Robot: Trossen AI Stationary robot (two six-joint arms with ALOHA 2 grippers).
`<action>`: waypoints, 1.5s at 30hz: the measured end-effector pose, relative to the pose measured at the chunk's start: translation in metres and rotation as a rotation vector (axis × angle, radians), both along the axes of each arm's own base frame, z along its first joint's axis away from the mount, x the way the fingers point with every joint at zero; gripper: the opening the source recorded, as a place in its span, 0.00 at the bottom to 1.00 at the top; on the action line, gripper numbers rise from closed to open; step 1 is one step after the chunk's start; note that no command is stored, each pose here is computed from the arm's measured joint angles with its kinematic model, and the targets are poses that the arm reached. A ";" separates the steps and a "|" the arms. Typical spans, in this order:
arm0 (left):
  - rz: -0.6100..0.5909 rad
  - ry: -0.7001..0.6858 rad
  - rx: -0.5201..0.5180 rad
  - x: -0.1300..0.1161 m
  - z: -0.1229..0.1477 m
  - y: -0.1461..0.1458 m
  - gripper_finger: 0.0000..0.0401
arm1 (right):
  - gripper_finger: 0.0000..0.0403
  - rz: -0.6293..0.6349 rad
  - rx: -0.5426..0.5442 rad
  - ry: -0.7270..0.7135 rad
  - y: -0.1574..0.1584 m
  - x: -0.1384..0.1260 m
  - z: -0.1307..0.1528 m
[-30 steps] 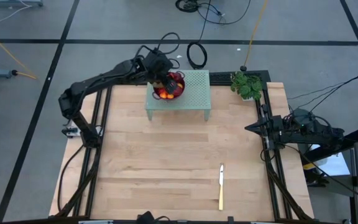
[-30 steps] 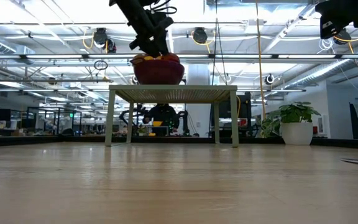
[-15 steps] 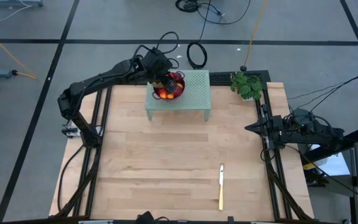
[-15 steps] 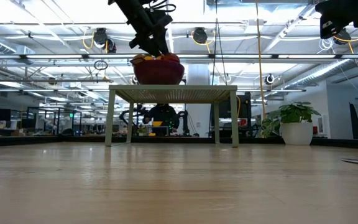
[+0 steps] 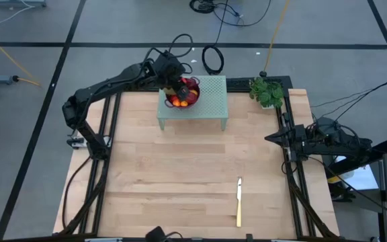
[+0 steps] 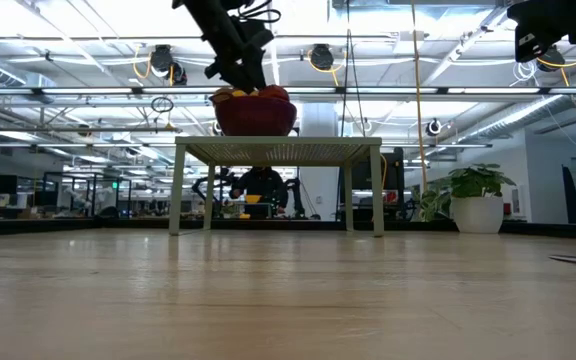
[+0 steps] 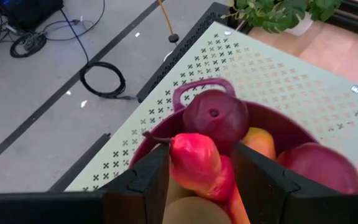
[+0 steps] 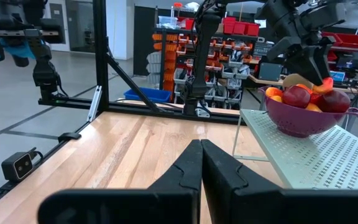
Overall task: Pick & Place Fruit
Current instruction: Put the orange peach in the red strainer bowl on the shelf, then put the yellow knife on the shelf
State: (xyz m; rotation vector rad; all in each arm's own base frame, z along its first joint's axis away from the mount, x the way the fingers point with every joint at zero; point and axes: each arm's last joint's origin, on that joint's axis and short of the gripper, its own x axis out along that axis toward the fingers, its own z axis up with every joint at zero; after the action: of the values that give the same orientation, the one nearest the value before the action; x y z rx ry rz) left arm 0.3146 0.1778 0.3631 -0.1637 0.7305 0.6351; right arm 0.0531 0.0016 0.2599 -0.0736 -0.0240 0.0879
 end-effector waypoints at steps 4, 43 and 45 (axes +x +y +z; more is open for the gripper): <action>0.005 0.012 -0.006 -0.002 -0.001 0.001 0.43 | 0.00 0.000 0.000 0.000 0.000 0.000 0.000; 0.049 0.028 0.024 -0.005 -0.001 0.007 0.43 | 0.00 0.000 0.000 0.000 0.000 0.000 0.000; 0.049 0.026 0.025 -0.005 0.000 0.007 0.43 | 0.00 0.000 0.000 0.000 0.000 0.000 0.000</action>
State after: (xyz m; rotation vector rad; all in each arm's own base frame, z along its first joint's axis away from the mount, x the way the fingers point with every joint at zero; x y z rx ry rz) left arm 0.3094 0.1851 0.3627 -0.1508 0.7451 0.6939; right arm 0.0531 0.0016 0.2598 -0.0736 -0.0239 0.0878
